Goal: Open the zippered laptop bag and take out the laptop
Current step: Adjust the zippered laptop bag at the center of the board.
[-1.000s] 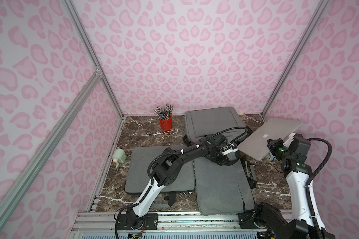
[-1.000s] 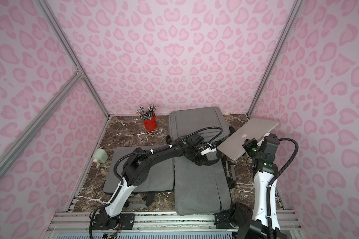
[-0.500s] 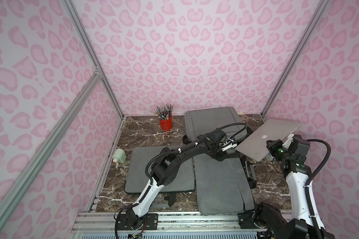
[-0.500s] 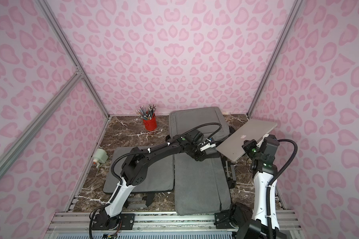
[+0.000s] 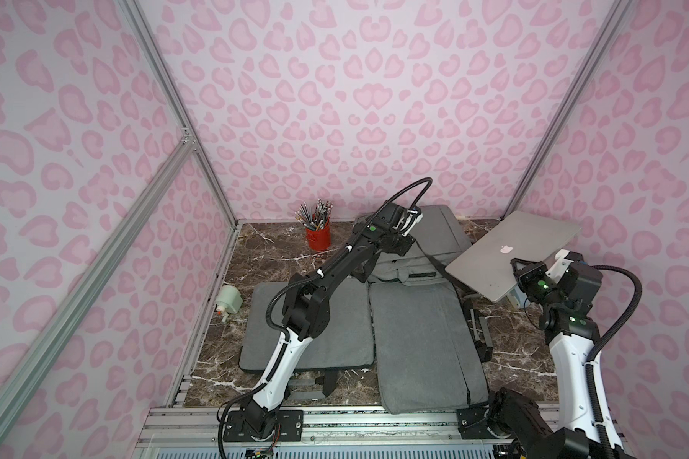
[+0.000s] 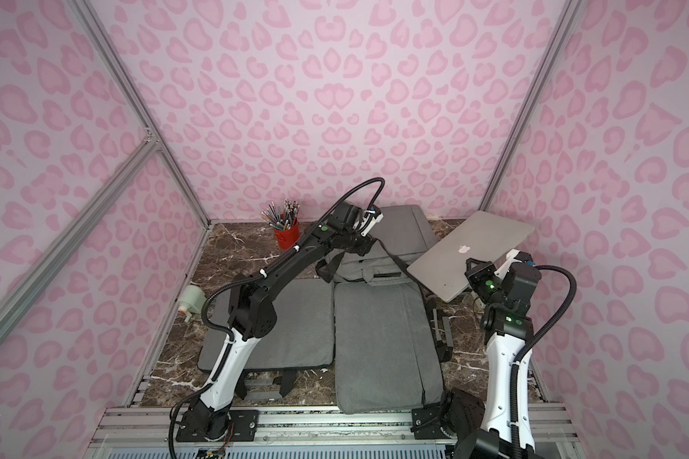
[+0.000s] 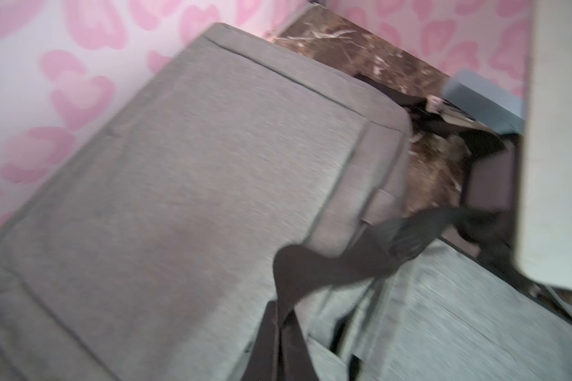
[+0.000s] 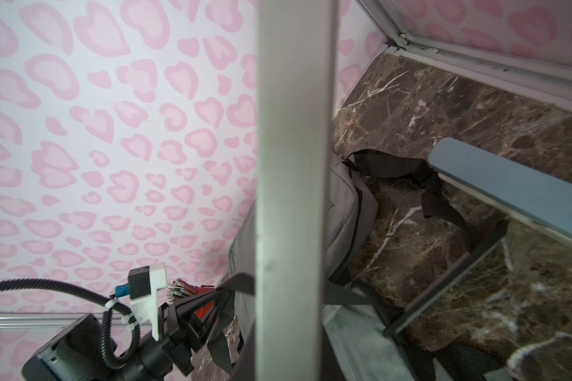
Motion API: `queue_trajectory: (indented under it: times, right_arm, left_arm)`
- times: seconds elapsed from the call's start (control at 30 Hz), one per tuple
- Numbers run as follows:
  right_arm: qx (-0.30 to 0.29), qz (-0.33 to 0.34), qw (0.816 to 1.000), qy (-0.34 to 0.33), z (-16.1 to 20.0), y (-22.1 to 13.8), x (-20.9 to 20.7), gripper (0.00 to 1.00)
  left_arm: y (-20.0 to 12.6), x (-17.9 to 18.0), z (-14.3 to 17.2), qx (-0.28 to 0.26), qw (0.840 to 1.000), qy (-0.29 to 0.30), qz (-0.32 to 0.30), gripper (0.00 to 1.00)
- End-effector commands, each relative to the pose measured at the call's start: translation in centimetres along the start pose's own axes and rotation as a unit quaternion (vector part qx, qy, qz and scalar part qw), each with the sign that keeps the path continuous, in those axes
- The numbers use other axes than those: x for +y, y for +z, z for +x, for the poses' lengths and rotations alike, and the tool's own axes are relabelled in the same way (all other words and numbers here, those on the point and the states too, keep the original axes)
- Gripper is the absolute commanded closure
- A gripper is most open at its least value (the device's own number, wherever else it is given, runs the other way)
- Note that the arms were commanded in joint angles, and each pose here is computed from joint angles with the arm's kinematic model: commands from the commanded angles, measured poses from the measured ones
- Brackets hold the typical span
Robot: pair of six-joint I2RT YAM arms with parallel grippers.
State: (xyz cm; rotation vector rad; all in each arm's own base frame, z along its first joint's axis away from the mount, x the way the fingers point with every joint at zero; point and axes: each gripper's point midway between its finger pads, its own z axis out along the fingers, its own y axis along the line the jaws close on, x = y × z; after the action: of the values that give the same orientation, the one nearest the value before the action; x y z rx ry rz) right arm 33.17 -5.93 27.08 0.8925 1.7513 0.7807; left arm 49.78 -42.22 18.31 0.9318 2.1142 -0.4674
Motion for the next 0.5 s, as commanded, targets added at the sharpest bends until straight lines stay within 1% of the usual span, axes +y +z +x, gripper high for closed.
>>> queue_trajectory:
  times: [0.0,0.13,0.2,0.23,0.27,0.3,0.37,0.47]
  right_arm:
    - [-0.017,-0.077,0.996,-0.032,-1.1,-0.2,3.7,1.0]
    - [-0.005,-0.074,0.997,-0.031,-0.1,0.2,3.2,1.0]
    - [0.0,-0.071,0.997,-0.031,0.3,0.5,2.8,1.0]
    - [0.002,-0.07,0.997,-0.031,0.4,0.6,2.7,1.0]
    - [0.003,-0.068,0.997,-0.031,0.6,0.6,2.5,1.0]
    - [0.006,-0.065,0.997,-0.031,0.7,0.7,2.3,1.0]
    - [0.007,-0.063,0.997,-0.035,0.8,0.8,2.2,1.0]
    - [0.011,-0.065,0.997,-0.037,1.0,0.9,2.2,1.0]
  left_arm:
    - [0.3,3.5,0.3,0.008,0.996,-0.053,-0.073,0.98]
    - [1.7,4.9,1.4,0.011,0.992,-0.077,-0.101,0.97]
    - [2.7,5.6,2.9,0.03,0.989,-0.085,-0.12,0.96]
    - [3.1,5.9,3.6,0.039,0.987,-0.087,-0.128,0.94]
    - [3.4,6.0,4.3,0.048,0.986,-0.087,-0.134,0.88]
    - [3.7,6.1,5.0,0.059,0.985,-0.085,-0.135,0.84]
    - [3.8,6.0,5.8,0.073,0.985,-0.081,-0.132,0.78]
    - [3.2,5.5,5.9,0.084,0.986,-0.077,-0.12,0.66]
